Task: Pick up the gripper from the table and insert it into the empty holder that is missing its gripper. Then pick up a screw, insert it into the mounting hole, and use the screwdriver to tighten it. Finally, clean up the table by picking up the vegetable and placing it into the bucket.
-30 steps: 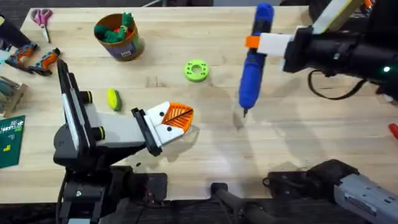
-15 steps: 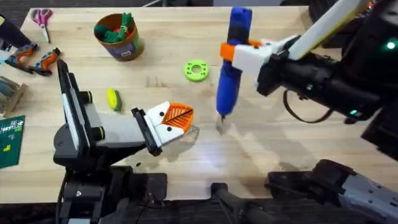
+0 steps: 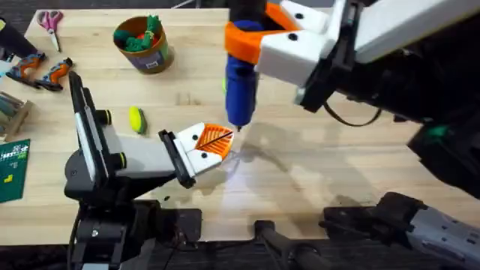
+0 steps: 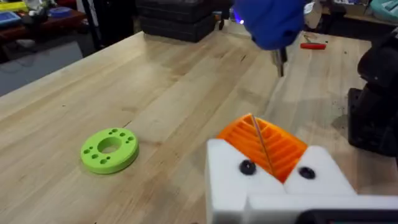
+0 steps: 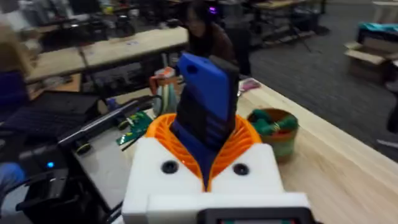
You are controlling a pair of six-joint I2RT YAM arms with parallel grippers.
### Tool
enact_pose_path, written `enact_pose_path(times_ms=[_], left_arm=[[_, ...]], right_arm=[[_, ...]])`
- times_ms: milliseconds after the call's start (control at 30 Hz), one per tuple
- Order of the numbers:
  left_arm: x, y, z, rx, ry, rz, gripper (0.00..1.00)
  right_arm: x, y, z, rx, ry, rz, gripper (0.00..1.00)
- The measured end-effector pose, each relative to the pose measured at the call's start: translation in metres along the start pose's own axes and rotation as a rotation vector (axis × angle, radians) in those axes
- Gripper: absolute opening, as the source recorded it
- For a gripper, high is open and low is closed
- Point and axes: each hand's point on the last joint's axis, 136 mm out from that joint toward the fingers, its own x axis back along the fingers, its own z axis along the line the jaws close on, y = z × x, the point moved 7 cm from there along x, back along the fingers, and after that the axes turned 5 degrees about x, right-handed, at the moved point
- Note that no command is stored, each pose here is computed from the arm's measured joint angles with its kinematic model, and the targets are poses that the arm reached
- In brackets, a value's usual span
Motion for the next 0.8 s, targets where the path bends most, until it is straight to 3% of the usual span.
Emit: enact_pose_path(times_ms=[467, 800], left_arm=[[0.0, 0.0, 0.0, 0.0, 0.0, 0.0, 0.004], [0.0, 0.0, 0.0, 0.0, 0.0, 0.0, 0.004]], right_arm=[[-0.039, -0.012, 0.006, 0.069, 0.212, -0.111, 0.027], [-0.046, -0.015, 0.016, 0.091, 0.302, -0.142, 0.027]])
